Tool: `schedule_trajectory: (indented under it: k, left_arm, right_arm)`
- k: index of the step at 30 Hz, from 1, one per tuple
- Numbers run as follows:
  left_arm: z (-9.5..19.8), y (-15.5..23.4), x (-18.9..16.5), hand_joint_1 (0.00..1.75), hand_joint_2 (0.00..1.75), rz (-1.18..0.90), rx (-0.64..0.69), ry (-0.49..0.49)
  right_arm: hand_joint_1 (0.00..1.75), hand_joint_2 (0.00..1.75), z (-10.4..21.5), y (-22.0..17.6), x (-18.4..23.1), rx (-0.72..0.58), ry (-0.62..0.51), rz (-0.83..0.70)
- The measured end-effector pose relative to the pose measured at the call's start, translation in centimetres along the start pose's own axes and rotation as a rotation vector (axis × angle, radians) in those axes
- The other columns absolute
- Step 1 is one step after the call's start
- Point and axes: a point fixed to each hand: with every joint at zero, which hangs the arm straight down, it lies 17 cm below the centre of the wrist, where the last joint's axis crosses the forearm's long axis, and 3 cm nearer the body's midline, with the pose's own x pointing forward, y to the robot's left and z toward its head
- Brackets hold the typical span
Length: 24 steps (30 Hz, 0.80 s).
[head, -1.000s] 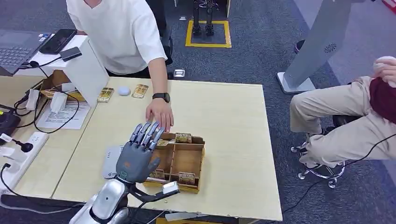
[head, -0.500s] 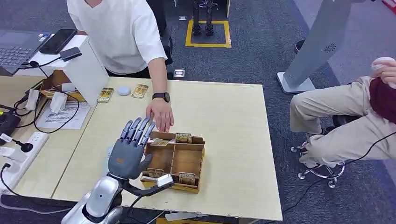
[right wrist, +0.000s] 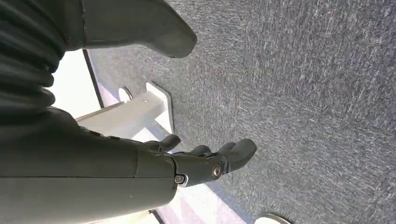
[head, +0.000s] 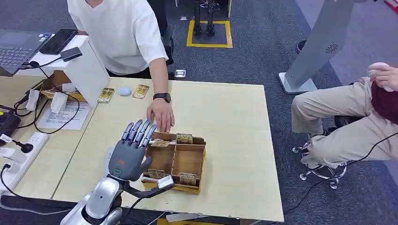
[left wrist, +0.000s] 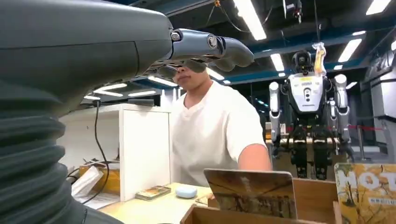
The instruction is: Pass the card to the sensor for recognition and then transmit it.
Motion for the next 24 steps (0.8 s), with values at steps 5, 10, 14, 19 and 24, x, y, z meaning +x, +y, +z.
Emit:
schedule_trajectory:
  k: [5,10,14,19,24]
  left_arm:
    - [0.2,-0.6,-0.1,0.00,1.75,0.002,-0.033,-0.003]
    - [0.2,-0.7,-0.1,0.00,1.75,0.002,-0.038,-0.003]
    - [0.3,-1.1,-0.2,0.00,1.75,0.011,-0.055,0.002]
    - [0.6,-2.2,-0.5,0.00,1.75,0.010,-0.089,0.030]
    - [1.1,-3.2,-0.5,0.00,1.75,0.016,-0.114,0.052]
  right_arm:
    - [0.00,1.75,0.0,0.0,0.0,-0.001,-0.001,0.002]
    - [0.00,1.75,0.0,0.0,0.0,-0.001,-0.001,0.003]
    - [0.00,1.75,0.0,0.0,0.0,-0.001,0.000,0.005]
    - [0.00,1.75,0.0,0.0,-0.1,-0.002,0.006,0.013]
    - [0.00,1.75,0.0,0.0,-0.1,-0.002,0.008,0.016]
